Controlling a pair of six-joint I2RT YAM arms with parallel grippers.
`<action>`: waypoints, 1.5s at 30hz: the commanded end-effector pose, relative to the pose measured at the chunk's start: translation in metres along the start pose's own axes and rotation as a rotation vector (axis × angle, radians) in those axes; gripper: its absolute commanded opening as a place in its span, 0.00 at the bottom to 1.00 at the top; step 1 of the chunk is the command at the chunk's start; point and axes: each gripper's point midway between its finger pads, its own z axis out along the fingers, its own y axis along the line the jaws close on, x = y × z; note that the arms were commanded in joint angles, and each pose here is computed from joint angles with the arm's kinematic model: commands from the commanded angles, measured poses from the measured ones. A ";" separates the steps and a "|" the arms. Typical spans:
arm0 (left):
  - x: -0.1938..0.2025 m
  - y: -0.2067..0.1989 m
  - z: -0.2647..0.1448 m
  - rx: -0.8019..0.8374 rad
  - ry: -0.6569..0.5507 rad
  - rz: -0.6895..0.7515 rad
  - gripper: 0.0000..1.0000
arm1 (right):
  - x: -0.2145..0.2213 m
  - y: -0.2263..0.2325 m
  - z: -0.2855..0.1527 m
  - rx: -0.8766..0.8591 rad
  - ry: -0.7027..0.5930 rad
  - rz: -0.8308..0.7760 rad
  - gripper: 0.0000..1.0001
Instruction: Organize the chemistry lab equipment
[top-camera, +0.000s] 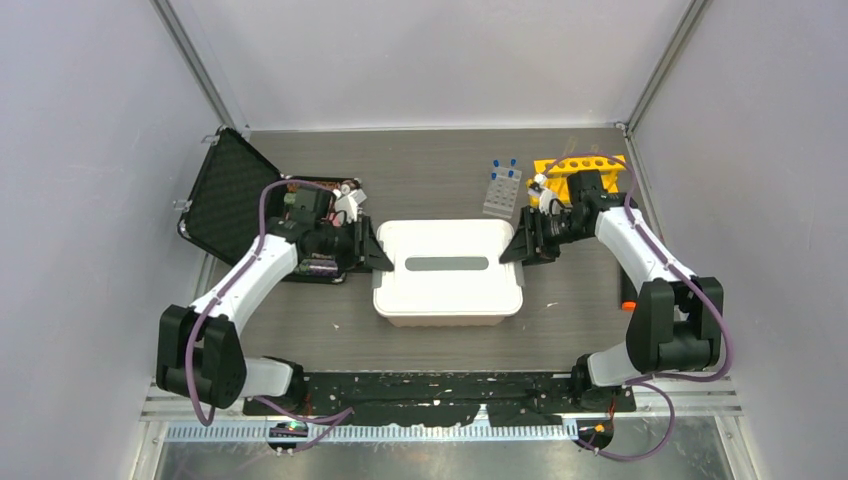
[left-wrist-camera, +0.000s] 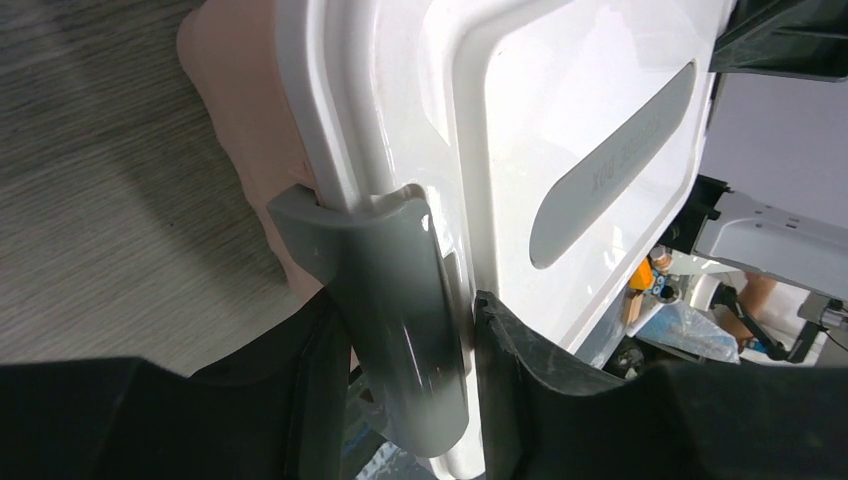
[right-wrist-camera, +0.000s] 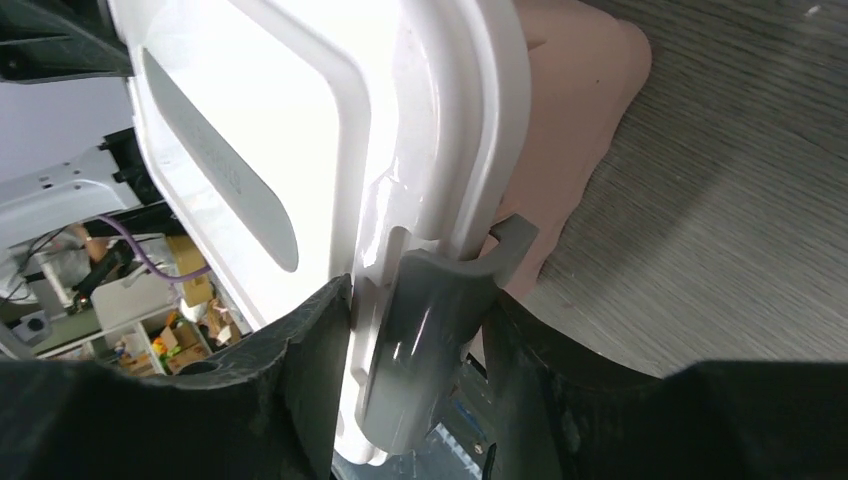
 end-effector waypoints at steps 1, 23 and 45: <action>0.004 -0.006 -0.003 -0.076 0.037 0.108 0.17 | -0.001 -0.002 -0.010 0.140 -0.002 -0.065 0.48; -0.002 -0.029 0.010 -0.054 0.042 0.207 0.00 | -0.019 -0.003 -0.019 0.289 -0.023 -0.201 0.27; -0.114 0.004 -0.007 -0.144 -0.153 0.228 0.00 | -0.128 0.032 0.031 0.183 -0.133 -0.291 0.26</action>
